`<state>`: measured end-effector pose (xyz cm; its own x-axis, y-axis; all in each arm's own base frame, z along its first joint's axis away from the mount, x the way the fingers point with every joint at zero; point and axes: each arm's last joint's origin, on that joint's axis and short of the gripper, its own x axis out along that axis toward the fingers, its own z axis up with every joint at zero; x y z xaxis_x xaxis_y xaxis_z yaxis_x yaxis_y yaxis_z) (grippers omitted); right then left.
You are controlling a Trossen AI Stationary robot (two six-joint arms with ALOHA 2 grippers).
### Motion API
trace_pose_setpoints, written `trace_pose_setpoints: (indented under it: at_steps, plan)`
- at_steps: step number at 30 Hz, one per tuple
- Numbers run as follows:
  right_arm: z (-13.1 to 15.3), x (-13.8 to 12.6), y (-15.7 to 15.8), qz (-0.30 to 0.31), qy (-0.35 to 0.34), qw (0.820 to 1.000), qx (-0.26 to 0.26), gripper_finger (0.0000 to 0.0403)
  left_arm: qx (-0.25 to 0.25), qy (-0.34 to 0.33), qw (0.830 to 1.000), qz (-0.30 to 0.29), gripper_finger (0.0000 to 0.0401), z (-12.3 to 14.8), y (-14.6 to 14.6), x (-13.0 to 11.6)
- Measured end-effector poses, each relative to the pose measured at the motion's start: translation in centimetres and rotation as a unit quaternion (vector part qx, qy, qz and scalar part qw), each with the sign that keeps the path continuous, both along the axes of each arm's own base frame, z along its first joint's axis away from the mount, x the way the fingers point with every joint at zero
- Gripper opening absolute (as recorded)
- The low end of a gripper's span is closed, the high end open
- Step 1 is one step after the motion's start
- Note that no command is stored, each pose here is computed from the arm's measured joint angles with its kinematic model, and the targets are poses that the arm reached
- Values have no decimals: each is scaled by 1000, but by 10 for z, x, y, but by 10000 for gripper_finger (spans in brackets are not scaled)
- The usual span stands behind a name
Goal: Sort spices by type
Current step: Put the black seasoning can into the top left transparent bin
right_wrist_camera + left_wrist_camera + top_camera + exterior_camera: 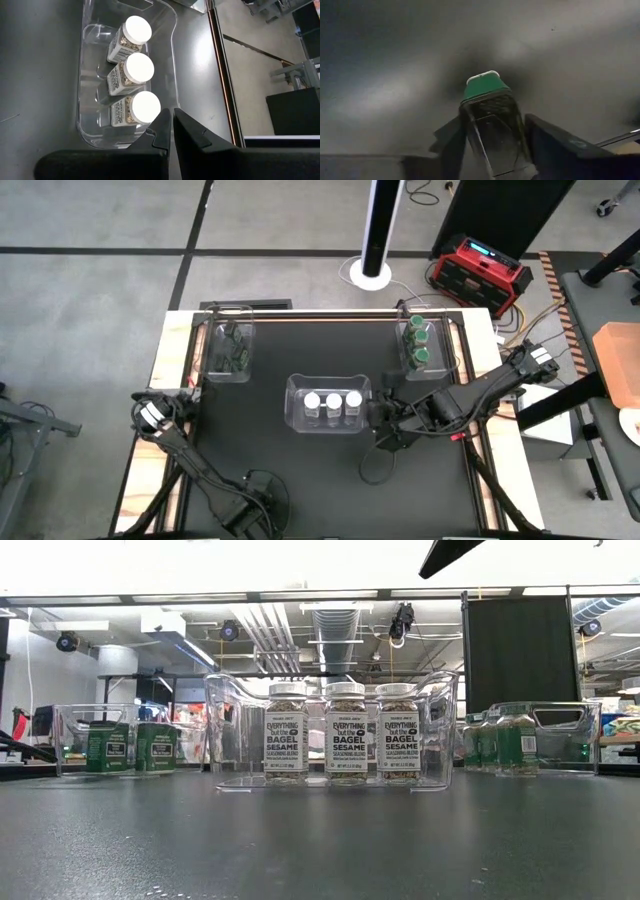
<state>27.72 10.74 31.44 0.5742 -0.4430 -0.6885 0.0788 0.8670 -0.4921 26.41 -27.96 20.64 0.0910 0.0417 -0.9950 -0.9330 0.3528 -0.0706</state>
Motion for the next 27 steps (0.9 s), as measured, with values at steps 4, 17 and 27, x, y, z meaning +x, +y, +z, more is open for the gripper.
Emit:
trace_pose_setpoints:
  at_steps: [4,17,27]
  plan:
    - [0,0,0,0,0,1000,0,13,-1,-1,1000,-5,124,0,0,0]
    - [-4,-1,0,0,6,1000,-2,13,25,13,997,-69,125,32,5,4]
    - [-4,-1,0,3,9,1000,-6,13,149,-61,975,-153,119,115,53,22]
